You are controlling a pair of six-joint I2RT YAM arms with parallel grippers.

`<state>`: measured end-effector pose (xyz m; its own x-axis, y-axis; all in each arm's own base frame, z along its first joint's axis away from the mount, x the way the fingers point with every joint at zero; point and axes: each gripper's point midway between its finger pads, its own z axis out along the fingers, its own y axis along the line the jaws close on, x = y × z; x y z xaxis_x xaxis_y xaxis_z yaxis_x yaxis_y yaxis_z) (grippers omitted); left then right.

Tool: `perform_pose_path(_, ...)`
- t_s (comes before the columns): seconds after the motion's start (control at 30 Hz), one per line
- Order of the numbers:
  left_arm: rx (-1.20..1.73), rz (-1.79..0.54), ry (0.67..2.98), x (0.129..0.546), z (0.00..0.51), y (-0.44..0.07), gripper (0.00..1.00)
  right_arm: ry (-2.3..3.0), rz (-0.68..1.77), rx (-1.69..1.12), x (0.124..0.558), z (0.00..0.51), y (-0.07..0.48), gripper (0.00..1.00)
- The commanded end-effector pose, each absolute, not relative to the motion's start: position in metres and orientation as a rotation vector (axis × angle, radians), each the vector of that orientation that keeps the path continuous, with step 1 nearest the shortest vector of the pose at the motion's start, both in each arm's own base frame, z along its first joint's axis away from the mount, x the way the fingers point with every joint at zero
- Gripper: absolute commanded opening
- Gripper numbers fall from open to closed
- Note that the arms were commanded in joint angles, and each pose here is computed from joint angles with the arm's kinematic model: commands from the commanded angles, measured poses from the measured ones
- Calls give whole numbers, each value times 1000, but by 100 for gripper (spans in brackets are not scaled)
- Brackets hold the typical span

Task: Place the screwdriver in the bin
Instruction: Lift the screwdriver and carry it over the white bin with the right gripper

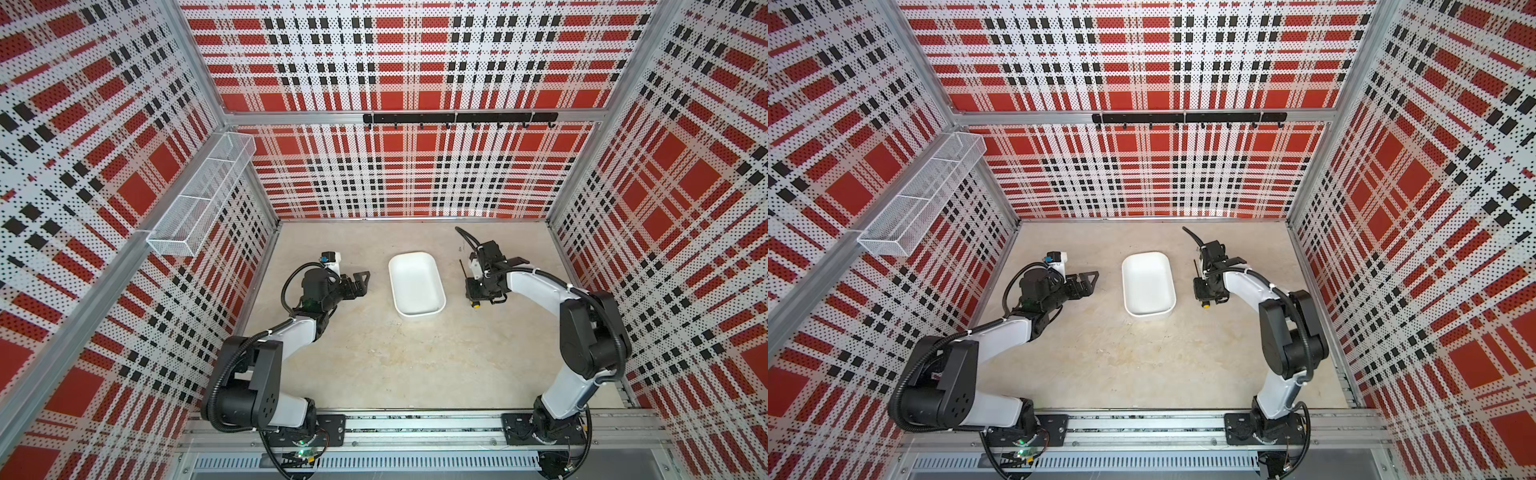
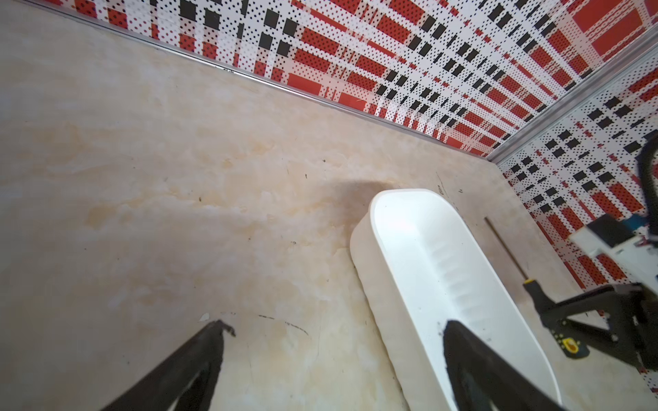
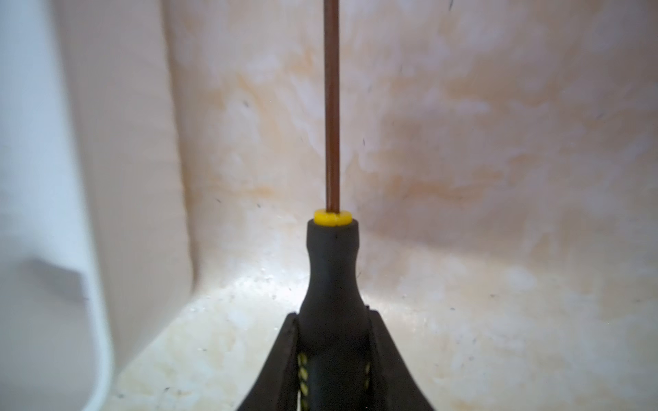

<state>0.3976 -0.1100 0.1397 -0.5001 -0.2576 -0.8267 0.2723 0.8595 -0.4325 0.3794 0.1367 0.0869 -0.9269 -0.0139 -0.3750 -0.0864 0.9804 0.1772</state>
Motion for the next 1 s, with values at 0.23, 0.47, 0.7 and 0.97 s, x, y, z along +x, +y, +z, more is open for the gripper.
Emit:
perform_pose_path(0.23,47,-660,2008,403,143,-118,98,2487,499,-82,382,205,204,3)
perform_pose_path(0.47,45,-622,2039,403,134,-114,98,2472,636,31,367,178,261,0)
perform_pose_path(0.7,51,-629,2044,404,133,-115,98,2551,657,85,366,136,282,0)
perform_pose_path(0.97,53,-624,2041,403,134,-115,98,2619,595,56,366,108,307,0)
